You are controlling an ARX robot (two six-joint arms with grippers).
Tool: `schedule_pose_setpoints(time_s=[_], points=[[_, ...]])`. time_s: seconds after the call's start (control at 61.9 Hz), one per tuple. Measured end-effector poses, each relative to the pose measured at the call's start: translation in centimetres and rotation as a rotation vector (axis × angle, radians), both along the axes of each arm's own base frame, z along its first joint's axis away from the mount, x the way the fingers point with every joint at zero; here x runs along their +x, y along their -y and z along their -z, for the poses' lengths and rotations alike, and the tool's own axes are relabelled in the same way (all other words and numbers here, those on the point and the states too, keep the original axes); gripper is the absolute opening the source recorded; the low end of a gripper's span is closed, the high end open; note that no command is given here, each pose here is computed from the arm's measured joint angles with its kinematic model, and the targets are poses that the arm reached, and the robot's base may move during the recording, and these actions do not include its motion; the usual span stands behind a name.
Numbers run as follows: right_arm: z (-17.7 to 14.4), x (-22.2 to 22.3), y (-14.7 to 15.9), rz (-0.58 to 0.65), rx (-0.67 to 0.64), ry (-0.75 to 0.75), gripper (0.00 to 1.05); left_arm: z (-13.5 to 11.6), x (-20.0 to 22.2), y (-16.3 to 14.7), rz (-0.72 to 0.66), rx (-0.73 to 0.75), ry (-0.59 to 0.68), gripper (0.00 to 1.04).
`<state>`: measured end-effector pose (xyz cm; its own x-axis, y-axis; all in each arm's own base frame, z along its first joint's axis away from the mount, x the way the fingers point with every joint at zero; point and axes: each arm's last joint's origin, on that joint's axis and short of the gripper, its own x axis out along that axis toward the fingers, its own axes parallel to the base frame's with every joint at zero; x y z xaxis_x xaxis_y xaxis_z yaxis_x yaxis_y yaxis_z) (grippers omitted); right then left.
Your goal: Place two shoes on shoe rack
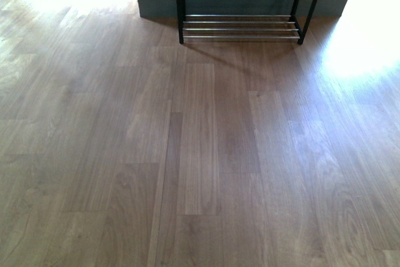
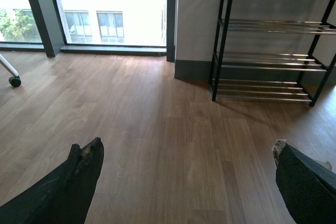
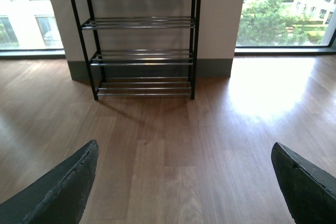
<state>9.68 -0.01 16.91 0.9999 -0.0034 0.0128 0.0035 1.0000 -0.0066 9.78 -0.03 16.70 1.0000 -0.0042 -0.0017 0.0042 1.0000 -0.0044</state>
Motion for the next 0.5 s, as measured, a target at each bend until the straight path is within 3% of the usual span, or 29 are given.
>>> schedule_pose_setpoints(time_s=[0.501], points=[[-0.01,0.00,-0.01,-0.003,0.000,0.001,0.96,0.00,0.00,-0.01,-0.002,0.000,0.000,0.95]])
